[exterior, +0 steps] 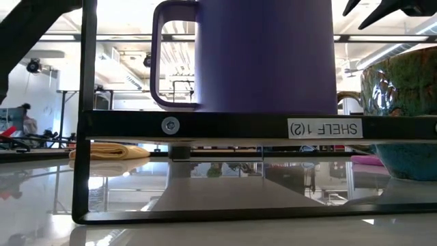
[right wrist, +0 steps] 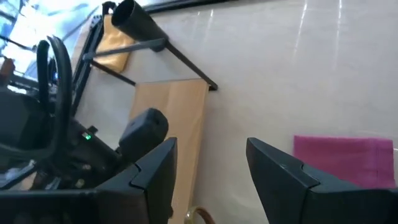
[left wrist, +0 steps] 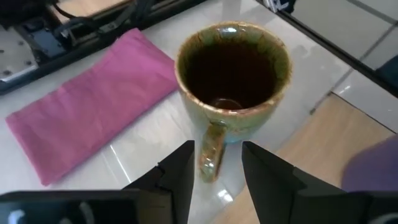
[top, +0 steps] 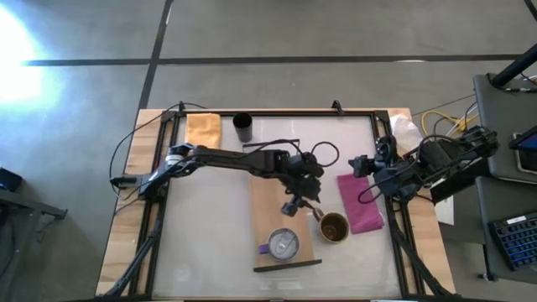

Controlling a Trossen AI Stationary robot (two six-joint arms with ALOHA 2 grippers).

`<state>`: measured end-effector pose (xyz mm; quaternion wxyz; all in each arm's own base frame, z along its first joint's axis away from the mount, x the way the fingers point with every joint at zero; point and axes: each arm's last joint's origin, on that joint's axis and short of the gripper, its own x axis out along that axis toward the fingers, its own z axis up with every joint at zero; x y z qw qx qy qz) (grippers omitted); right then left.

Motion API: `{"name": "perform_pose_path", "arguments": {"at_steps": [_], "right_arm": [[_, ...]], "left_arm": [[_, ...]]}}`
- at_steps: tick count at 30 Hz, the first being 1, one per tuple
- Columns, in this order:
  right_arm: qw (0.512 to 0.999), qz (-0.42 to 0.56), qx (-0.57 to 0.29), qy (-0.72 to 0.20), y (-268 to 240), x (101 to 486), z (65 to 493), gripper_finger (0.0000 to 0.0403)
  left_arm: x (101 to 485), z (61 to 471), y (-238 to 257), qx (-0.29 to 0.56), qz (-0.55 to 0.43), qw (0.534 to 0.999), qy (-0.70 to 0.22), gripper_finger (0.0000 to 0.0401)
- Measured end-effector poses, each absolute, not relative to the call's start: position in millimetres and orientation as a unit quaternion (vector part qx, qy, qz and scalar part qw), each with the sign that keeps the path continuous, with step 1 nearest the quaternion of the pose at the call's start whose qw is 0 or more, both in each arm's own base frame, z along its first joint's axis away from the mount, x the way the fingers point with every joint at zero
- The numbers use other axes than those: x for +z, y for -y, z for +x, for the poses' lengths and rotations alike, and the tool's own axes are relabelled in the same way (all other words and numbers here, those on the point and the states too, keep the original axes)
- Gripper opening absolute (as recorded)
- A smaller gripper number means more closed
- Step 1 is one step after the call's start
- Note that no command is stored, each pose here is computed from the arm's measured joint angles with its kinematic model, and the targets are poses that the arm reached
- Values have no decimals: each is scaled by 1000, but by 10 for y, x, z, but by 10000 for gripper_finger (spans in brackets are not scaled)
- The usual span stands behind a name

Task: Stack small to large cups/mugs on shelf
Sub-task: Put the green mug on the shelf

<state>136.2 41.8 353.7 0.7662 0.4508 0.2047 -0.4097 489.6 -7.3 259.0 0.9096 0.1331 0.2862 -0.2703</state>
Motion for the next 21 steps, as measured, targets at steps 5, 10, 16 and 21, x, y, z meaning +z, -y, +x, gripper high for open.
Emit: {"name": "perform_pose_path", "arguments": {"at_steps": [5, 10, 16, 21], "right_arm": [[778, 437, -425, -149, -377, 3602, 1334, 187], [790, 430, -430, -80, -294, 3768, 1210, 187], [800, 415, -431, -41, -224, 3909, 1108, 187], [801, 413, -432, -36, -188, 3952, 1064, 187]], "left_arm": [[2470, 4948, 70, -269, 130, 909, -289, 121], [2355, 4999, 91, -273, 129, 908, -292, 121], [2282, 5054, 119, -275, 132, 910, -281, 121], [2193, 5073, 144, -278, 129, 906, -290, 121]]}}
